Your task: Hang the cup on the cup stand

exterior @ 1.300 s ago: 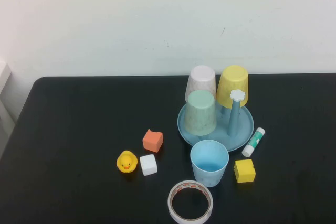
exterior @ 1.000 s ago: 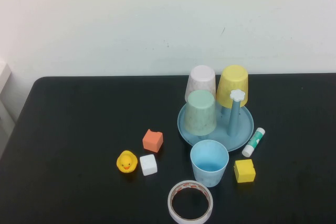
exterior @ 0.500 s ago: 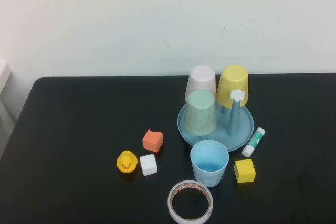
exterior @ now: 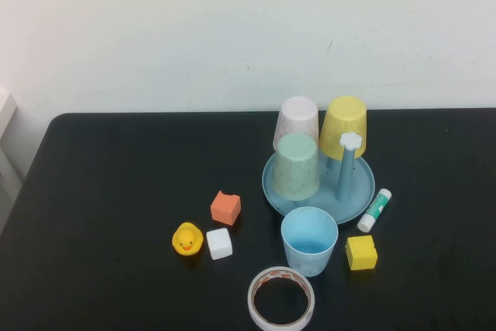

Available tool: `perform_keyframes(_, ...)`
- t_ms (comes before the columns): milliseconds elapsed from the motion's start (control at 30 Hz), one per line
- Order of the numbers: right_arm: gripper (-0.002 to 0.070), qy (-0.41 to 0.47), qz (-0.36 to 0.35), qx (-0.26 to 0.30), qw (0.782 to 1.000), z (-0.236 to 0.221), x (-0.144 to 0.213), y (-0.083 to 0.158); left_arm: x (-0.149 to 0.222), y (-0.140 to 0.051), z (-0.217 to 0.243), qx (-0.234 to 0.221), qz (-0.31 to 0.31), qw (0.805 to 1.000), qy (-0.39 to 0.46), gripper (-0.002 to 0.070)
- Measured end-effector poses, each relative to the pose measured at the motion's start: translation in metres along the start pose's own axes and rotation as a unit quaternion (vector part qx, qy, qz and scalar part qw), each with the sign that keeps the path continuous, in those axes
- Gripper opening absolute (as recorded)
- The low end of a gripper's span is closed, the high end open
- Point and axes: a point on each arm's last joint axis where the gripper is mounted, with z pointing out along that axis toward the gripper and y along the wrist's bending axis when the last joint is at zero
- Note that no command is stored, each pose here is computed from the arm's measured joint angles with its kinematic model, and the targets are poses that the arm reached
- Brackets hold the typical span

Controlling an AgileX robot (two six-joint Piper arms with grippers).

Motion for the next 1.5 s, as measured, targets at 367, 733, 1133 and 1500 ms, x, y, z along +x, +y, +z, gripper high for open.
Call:
perform_keyframes(367, -0.0001, -0.241, -0.051, 0.007, 0.969, -0.010, -0.042, 0.001, -0.055, 0.017, -0.020, -0.098, -0.008, 0.942, -0.320, -0.0002)
perform_keyframes(733, -0.0001, -0.354, 0.076, -0.023, 0.932, -0.023, -0.060, -0.001, -0.070, 0.020, -0.036, -0.105, -0.041, 0.895, -0.432, -0.0002)
perform_keyframes(1133, -0.0001, -0.378, 0.027, 0.007, 0.925, -0.048, -0.101, -0.010, -0.148, 0.029, -0.068, -0.056, -0.066, 0.932, -0.352, -0.0002)
perform_keyframes(1500, -0.0001, -0.187, -0.021, 0.016, 0.982, -0.042, -0.167, -0.024, -0.189, 0.036, -0.034, -0.055, -0.011, 0.967, -0.247, -0.0002)
